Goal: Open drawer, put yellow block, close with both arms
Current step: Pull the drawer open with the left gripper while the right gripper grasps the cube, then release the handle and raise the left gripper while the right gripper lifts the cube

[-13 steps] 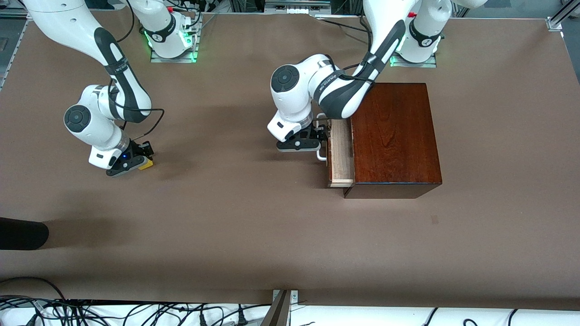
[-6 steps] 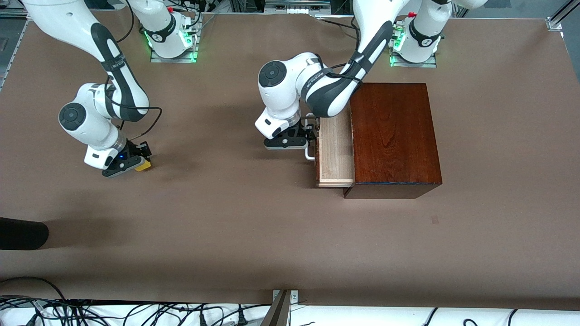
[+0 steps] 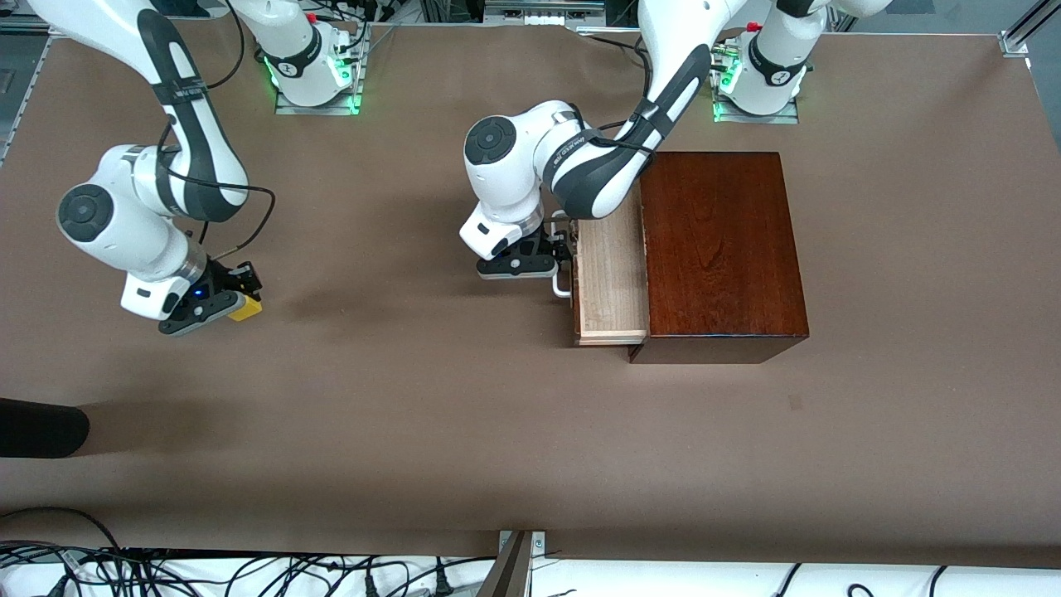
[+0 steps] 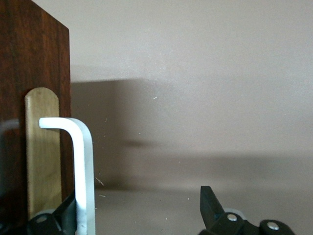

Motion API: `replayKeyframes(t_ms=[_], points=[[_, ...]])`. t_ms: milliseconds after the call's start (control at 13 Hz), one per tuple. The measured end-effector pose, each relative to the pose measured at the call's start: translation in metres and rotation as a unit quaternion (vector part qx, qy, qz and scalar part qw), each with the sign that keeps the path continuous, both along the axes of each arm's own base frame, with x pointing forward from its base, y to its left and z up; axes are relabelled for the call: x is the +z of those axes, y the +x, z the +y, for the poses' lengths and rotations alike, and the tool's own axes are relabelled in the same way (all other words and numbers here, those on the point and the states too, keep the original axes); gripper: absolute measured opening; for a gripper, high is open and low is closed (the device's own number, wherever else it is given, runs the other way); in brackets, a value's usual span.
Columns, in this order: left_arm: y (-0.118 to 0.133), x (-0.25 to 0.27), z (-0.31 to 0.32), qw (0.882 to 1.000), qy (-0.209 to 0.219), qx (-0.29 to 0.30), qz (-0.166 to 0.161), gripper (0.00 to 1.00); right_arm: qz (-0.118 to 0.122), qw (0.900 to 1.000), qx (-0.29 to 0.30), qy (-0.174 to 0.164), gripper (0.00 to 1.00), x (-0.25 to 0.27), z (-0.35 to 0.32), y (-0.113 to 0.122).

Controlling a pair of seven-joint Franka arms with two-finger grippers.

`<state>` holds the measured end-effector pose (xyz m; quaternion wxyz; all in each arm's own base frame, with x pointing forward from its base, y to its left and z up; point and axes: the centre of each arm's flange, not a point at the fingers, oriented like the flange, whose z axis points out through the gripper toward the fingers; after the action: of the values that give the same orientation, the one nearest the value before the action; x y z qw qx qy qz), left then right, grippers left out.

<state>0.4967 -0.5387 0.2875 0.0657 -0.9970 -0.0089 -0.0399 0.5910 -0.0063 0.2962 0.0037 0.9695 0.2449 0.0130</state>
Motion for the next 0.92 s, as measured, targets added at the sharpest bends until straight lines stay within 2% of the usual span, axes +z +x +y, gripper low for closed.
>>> replayKeyframes(t_ms=[308, 923], points=[[0.000, -0.001, 0.000, 1.000, 0.001, 0.001, 0.001, 1.00, -0.010, 1.000, 0.011, 0.004, 0.56, 0.033, 0.014, 0.020], [0.002, 0.012, 0.000, 1.000, -0.001, 0.010, 0.007, 1.00, -0.004, 1.000, 0.021, 0.016, 0.56, 0.087, 0.049, 0.041]])
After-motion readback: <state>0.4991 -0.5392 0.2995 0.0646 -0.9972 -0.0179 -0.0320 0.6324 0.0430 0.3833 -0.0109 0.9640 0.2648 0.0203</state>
